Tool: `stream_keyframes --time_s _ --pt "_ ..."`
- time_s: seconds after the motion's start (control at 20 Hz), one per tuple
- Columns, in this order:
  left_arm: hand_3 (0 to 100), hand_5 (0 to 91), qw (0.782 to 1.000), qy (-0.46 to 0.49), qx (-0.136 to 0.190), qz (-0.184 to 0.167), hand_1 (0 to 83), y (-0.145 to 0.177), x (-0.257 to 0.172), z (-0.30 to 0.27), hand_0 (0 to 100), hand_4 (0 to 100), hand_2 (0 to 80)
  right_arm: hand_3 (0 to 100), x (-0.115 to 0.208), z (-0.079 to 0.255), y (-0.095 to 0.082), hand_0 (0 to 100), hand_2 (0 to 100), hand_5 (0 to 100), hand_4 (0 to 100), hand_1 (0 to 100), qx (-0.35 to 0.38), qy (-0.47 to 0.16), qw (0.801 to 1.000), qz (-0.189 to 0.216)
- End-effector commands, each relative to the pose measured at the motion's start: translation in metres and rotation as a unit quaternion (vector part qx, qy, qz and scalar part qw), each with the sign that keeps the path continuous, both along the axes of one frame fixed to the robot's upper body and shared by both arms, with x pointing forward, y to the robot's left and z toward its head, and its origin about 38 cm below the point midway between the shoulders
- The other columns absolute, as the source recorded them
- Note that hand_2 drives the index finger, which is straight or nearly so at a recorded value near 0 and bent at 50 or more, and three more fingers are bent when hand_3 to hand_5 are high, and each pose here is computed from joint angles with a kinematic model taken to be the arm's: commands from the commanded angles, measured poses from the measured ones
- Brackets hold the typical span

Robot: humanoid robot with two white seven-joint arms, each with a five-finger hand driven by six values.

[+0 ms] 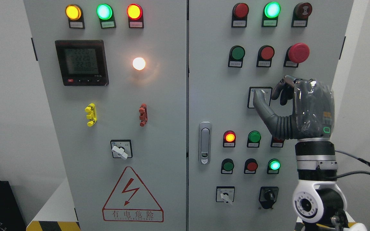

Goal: Rotate and turn off gray switch

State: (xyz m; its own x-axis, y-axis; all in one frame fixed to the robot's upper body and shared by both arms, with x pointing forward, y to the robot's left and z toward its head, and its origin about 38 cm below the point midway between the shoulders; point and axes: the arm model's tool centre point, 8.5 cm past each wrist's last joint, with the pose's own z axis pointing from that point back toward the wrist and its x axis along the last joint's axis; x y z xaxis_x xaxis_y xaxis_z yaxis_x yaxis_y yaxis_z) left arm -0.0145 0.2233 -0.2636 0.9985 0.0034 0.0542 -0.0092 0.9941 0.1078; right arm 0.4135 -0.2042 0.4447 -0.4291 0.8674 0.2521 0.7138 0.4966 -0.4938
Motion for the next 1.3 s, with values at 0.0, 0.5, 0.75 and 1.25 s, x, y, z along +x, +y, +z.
stream_keyframes --time_s 0.0,0.5,0.75,1.25 --pt "0 0.0 1.000 0.012 0.000 0.012 38.9 0.000 -0.008 0.001 12 0 0.0 77 -0.033 0.005 -0.018 31 55 74 67 42 -0.012 -0.054 0.998 -0.002" --pt "0 0.0 1.000 0.012 0.000 0.012 38.9 0.000 -0.008 0.001 12 0 0.0 5 -0.059 -0.032 -0.034 28 5 0 0 29 -0.056 -0.057 0.997 0.011" --pt "0 0.0 1.000 0.012 0.000 0.012 38.9 0.000 -0.008 0.001 12 0 0.0 0 -0.059 -0.038 -0.039 16 0 0 0 27 -0.059 -0.048 0.997 0.006" --pt "0 0.0 1.000 0.012 0.001 0.012 38.9 0.000 -0.008 0.001 12 0 0.0 0 -0.066 -0.049 -0.049 13 0 0 0 28 -0.045 -0.048 0.998 -0.009"
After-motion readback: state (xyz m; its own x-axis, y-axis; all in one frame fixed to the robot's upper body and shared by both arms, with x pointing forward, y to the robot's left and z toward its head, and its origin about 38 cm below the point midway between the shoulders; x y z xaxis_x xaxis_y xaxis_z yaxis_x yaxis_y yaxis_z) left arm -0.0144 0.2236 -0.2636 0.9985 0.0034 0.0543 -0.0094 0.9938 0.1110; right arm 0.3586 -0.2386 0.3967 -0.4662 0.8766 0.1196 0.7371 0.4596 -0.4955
